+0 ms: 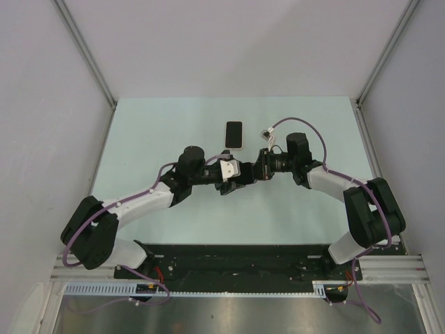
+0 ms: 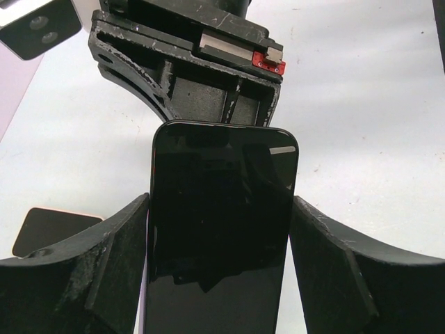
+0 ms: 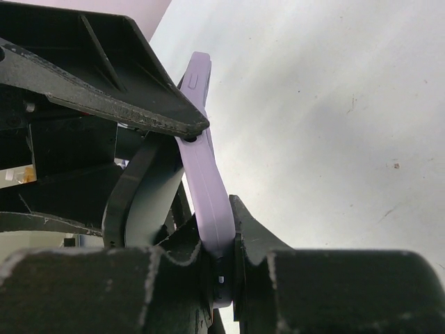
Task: Take the phone out of the phone case
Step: Remove the phone case from the phone.
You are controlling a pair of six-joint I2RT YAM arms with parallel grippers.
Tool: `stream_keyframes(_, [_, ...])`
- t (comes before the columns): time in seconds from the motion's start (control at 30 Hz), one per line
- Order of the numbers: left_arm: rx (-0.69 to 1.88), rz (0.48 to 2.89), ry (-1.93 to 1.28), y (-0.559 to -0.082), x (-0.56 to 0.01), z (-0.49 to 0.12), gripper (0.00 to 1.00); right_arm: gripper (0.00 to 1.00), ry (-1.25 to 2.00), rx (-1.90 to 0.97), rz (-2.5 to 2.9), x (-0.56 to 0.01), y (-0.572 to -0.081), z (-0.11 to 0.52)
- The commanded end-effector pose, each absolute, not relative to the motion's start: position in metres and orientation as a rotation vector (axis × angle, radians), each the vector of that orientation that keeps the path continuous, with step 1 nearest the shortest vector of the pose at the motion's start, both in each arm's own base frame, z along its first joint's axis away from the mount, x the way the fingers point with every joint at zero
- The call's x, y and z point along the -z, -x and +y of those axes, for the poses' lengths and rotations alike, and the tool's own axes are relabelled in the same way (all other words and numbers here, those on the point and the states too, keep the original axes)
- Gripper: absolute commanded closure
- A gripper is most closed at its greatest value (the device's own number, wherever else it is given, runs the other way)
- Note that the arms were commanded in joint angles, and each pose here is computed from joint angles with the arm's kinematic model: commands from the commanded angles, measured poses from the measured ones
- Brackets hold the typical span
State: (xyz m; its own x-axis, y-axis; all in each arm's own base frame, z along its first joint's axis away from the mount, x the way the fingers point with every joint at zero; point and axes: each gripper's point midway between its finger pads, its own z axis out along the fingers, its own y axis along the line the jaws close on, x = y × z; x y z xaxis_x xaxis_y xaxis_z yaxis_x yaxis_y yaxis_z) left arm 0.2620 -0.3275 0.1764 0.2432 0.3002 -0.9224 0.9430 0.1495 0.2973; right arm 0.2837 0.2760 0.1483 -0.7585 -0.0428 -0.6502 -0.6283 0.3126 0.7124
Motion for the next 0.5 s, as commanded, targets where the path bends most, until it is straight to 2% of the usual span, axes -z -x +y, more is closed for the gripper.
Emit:
stream_keyframes(0.0, [0.862, 1.195, -1.311, -0.243, -0.223, -0.336, 1.00, 1.00, 0.397, -1.031, 2.051, -0.134, -0.358, 0.235])
stream_keyframes(0.47, [0.871, 1.299, -1.169, -0.271, -0.231, -0.323, 1.00, 1.00, 0.457, -1.018, 2.011, -0.140, -0.354, 0.238])
